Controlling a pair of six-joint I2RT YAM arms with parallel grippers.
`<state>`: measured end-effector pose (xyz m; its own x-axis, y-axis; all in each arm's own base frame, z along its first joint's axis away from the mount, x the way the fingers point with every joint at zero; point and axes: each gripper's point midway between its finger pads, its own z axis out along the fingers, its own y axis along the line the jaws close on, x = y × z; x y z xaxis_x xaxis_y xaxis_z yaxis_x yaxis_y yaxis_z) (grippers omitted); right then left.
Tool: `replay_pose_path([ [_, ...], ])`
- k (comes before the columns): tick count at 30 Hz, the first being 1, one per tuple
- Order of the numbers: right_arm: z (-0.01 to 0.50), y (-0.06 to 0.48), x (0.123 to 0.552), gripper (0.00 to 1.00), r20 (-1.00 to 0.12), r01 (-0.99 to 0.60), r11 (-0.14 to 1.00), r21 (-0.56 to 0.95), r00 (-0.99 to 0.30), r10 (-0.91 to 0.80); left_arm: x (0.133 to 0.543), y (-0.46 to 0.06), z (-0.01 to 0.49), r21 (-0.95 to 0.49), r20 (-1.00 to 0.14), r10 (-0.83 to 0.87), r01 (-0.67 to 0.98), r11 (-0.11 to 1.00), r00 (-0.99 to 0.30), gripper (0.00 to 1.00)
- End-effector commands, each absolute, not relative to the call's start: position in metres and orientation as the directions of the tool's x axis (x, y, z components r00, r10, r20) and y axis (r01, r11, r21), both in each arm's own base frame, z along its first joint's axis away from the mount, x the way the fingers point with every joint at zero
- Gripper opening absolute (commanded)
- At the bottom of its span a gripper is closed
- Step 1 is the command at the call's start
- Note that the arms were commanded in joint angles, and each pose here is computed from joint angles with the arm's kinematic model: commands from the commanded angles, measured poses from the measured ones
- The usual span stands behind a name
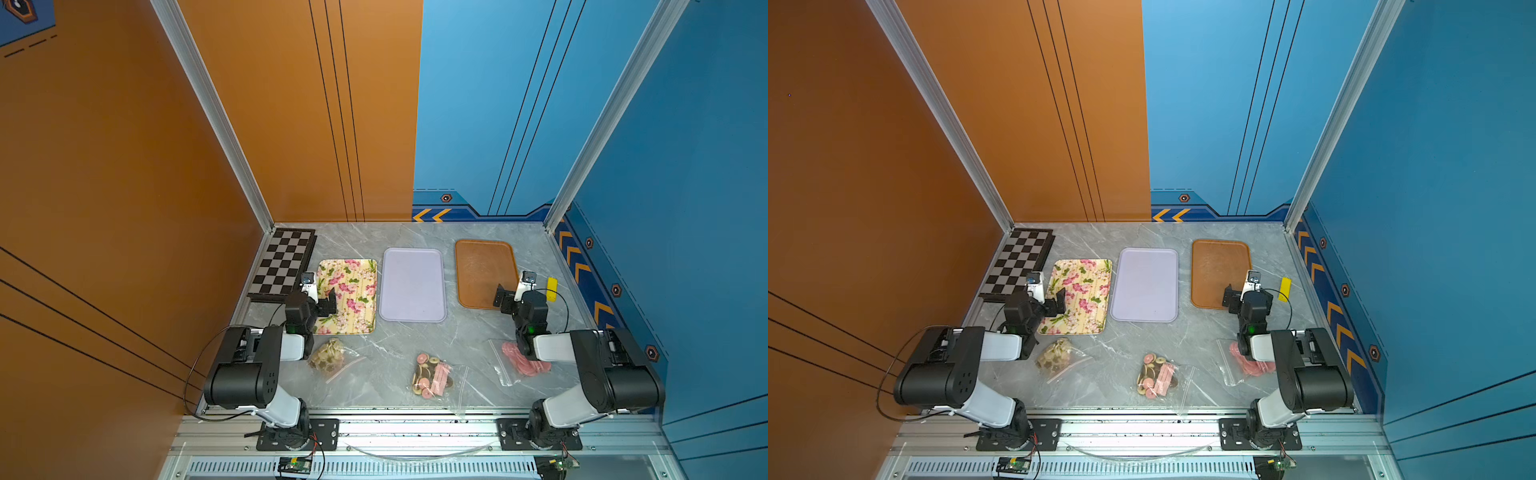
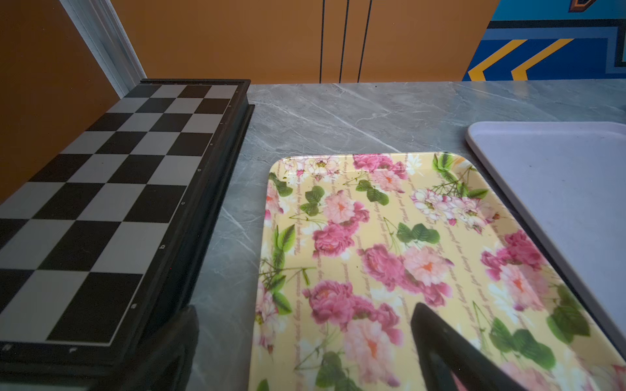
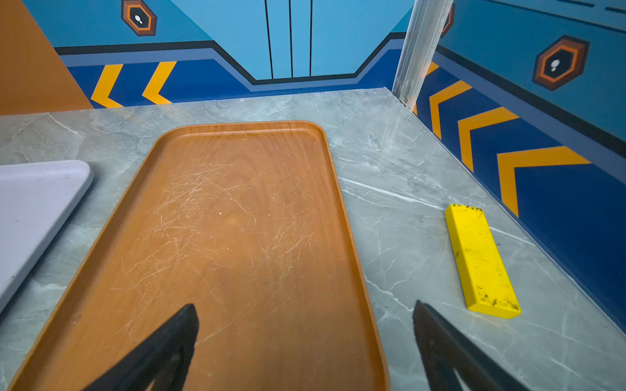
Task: Pour cookies out of the ziploc bag
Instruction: Open the ziploc bag at the center of the board.
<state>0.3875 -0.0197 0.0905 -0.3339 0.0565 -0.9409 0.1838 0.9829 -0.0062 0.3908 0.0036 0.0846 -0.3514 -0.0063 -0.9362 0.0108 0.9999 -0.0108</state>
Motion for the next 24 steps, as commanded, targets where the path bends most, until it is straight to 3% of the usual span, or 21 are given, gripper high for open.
replay_pose_path([
  [1, 0.0936, -0.0185, 0.3930, 1.00, -0.945, 0.169, 0.986, -0.017, -0.326, 0.039, 0.3959, 0.0076, 0.0896, -0.013, -0.943, -0.017, -0.012, 1.000, -0.333, 0.98],
  [24, 0.0927, -0.0158, 0.3938, 1.00, -0.943, 0.144, 0.990, -0.007, -0.331, 0.041, 0.3974, 0.0026, 0.0907, 0.005, -0.943, 0.006, 0.004, 1.000, -0.331, 0.98],
])
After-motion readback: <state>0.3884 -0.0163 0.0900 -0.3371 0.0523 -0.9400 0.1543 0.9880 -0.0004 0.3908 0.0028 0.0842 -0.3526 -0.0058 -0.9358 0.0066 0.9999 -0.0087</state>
